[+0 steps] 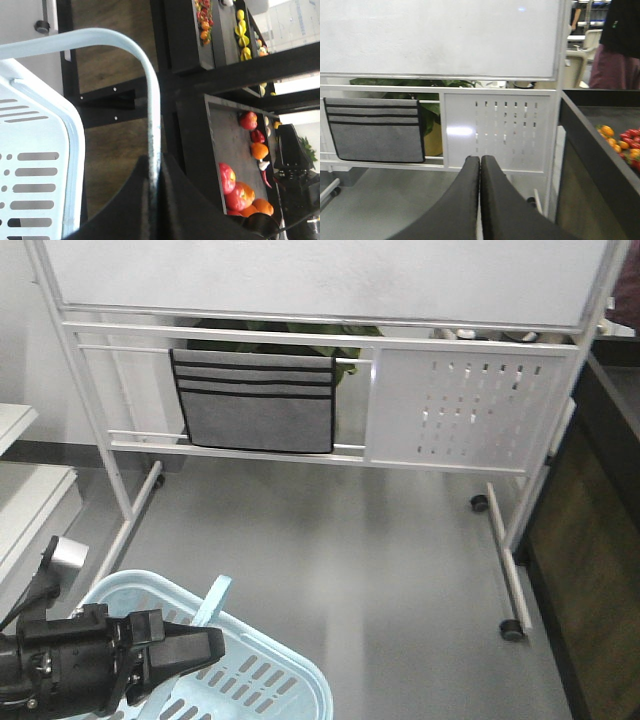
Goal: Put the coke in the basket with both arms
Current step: 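Turn the base toward the shelves of bottled drinks and snacks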
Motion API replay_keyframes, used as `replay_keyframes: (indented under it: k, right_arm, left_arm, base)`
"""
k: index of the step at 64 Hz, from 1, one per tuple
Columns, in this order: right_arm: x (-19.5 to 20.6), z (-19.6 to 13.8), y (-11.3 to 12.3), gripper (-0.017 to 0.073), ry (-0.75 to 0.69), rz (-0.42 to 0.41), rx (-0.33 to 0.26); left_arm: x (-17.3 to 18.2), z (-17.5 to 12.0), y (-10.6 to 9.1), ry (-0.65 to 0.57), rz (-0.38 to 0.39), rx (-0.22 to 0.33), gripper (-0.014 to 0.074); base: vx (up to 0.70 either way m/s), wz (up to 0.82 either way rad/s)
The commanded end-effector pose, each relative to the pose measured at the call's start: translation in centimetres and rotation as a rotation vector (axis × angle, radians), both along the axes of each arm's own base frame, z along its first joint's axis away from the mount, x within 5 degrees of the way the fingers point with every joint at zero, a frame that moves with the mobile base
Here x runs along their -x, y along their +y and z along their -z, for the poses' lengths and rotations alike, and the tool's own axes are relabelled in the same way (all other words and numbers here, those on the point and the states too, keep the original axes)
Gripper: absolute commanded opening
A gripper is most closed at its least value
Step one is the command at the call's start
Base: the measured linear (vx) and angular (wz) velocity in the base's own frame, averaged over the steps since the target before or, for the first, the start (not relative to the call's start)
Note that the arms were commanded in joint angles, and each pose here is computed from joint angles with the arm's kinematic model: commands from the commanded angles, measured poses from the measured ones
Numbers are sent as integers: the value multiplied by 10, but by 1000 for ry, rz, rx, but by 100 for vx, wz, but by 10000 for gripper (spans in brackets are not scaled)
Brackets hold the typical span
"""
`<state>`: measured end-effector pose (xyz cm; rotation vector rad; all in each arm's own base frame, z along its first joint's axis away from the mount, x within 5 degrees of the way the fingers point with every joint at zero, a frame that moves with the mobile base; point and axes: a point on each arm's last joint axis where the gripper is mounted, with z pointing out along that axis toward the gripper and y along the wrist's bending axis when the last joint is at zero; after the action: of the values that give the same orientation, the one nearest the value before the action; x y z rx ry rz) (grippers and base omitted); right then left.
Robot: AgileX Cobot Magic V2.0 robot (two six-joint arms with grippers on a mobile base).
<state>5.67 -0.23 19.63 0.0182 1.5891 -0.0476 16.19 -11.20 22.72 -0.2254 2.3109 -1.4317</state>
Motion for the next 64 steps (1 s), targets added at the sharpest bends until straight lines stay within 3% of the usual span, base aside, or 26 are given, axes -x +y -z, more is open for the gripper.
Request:
replay_keyframes:
  k: [1,64]
  right_arm:
    - [1,-5,0,-10,-76,1,17]
    - [1,-5,0,-10,-76,1,17]
  left_arm:
    - [-2,-18,-3,-26,-16,115,-6]
    - [-2,-18,-3,-26,-16,115,-6]
  base:
    - [15,25]
    - [15,40]
